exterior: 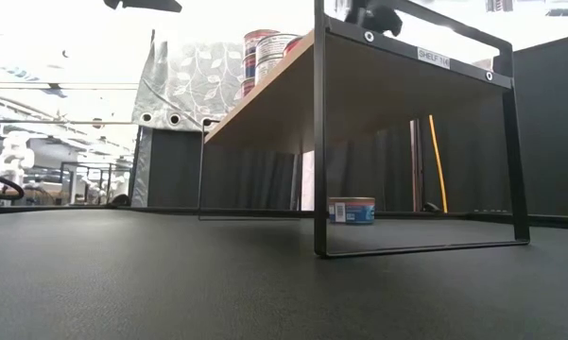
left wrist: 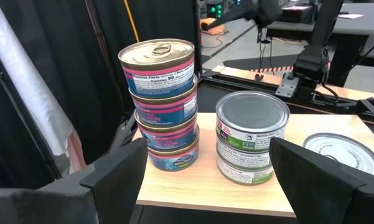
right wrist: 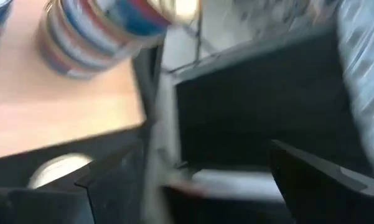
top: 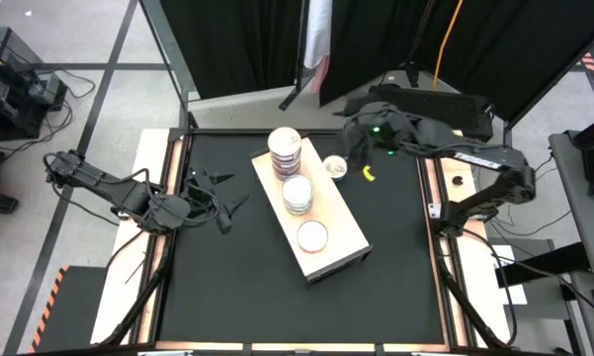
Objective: Stack canned seafood by type on shelf
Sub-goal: Stack the blue pink tuna can on top of the blue pink tuna cans on the shelf
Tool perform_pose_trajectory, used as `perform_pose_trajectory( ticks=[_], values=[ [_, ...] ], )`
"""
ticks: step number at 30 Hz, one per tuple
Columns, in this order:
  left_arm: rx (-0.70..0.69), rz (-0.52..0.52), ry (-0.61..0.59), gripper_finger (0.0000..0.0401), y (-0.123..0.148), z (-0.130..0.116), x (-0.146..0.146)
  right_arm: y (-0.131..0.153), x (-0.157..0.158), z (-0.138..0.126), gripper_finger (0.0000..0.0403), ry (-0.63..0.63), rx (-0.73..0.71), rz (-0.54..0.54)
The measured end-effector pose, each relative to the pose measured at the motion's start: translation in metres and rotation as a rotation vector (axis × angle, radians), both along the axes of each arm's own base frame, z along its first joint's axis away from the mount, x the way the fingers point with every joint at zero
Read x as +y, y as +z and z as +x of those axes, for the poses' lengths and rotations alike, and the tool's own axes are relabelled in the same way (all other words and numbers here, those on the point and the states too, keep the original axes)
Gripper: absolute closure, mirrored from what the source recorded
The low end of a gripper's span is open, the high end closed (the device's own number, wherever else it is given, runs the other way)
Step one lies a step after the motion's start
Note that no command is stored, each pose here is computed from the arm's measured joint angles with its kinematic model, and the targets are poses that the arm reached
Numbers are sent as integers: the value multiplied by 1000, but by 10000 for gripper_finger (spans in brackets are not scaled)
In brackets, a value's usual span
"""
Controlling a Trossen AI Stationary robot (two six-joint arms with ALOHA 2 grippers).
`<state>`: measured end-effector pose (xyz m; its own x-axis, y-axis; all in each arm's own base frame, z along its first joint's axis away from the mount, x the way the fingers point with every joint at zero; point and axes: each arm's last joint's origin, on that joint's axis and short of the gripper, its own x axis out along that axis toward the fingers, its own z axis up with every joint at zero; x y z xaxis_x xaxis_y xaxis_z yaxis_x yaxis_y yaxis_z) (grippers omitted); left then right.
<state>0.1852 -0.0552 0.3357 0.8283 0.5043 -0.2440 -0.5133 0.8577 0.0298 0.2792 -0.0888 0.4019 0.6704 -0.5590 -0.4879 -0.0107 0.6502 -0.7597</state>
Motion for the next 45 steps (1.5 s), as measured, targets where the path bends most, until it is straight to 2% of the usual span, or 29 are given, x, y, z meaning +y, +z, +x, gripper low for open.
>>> perform_pose_trajectory(
  ticks=[5, 8, 11, 14, 18, 20, 24, 32, 40, 45],
  values=[
    [15, 25, -7, 63, 0, 1, 0, -7, -9, -48, 65, -183, -21, 350],
    [37, 44, -11, 63, -3, 4, -2, -30, -20, -64, 65, -213, -35, 462],
    [39, 73, -9, 63, -3, 7, -3, -61, -34, -72, 65, -139, -78, 475],
    [12, 112, 23, 63, 2, 12, -2, -91, -50, -77, 65, -18, -155, 417],
    [-2, 154, 108, 63, 5, 13, 3, -113, -70, -86, 67, -12, -228, 313],
    [-2, 167, 167, 63, 5, 12, 6, -119, -77, -90, 74, 0, -238, 315],
    [-30, 136, 222, 63, 4, 13, 10, -136, -81, -89, 106, 47, -213, 441],
    [-66, 73, 249, 63, 0, 20, 13, -172, -90, -77, 198, -65, -165, 670],
    [-50, 61, 200, 63, -13, 44, 4, -189, -90, -75, 266, -142, -114, 796],
    [-59, 56, 198, 63, -22, 59, -2, -195, -82, -69, 292, -111, -58, 818]
  ],
)
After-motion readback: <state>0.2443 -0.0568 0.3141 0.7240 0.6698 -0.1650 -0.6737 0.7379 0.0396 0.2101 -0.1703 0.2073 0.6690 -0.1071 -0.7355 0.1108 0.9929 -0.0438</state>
